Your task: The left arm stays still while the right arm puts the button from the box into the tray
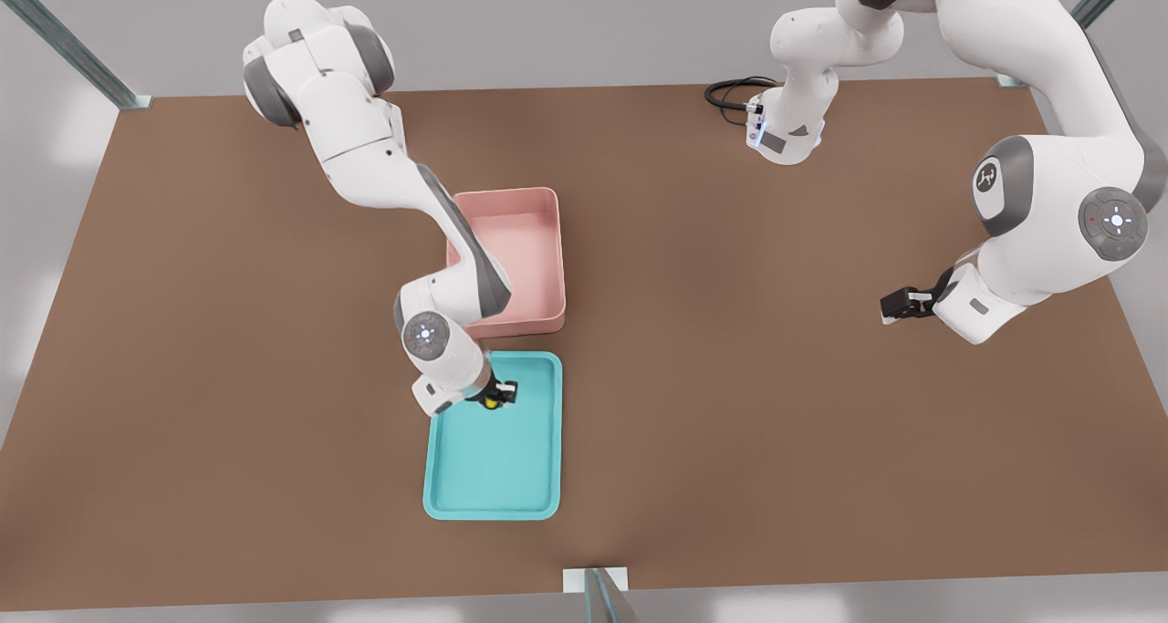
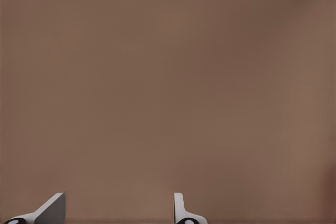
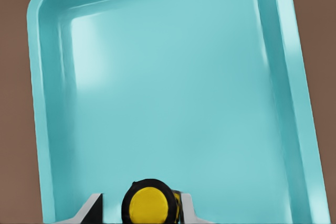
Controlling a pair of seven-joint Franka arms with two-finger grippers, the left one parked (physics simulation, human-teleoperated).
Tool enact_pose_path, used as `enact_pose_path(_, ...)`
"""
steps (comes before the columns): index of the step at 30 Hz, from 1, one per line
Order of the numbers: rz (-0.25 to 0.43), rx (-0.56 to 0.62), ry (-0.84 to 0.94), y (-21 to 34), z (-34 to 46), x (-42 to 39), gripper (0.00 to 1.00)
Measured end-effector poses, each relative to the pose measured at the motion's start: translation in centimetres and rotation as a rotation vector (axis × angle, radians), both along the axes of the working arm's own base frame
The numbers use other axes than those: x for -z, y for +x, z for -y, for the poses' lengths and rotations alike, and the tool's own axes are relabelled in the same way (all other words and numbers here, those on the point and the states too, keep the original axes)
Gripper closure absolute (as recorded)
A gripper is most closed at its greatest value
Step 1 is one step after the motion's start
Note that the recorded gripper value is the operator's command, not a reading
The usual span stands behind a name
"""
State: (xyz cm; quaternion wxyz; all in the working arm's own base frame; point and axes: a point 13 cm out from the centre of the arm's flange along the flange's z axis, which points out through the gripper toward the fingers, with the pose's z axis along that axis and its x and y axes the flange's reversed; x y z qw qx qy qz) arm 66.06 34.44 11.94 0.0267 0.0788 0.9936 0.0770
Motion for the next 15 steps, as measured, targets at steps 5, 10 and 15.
enact_pose_path(5,0.146,-0.028,0.039,5.3,1.5,-17.0,0.0)
enact_pose_path(10,0.153,0.133,-0.119,2.0,31.4,-37.3,0.0)
enact_pose_path(15,-0.006,0.016,-0.164,-2.2,32.9,-35.6,0.0)
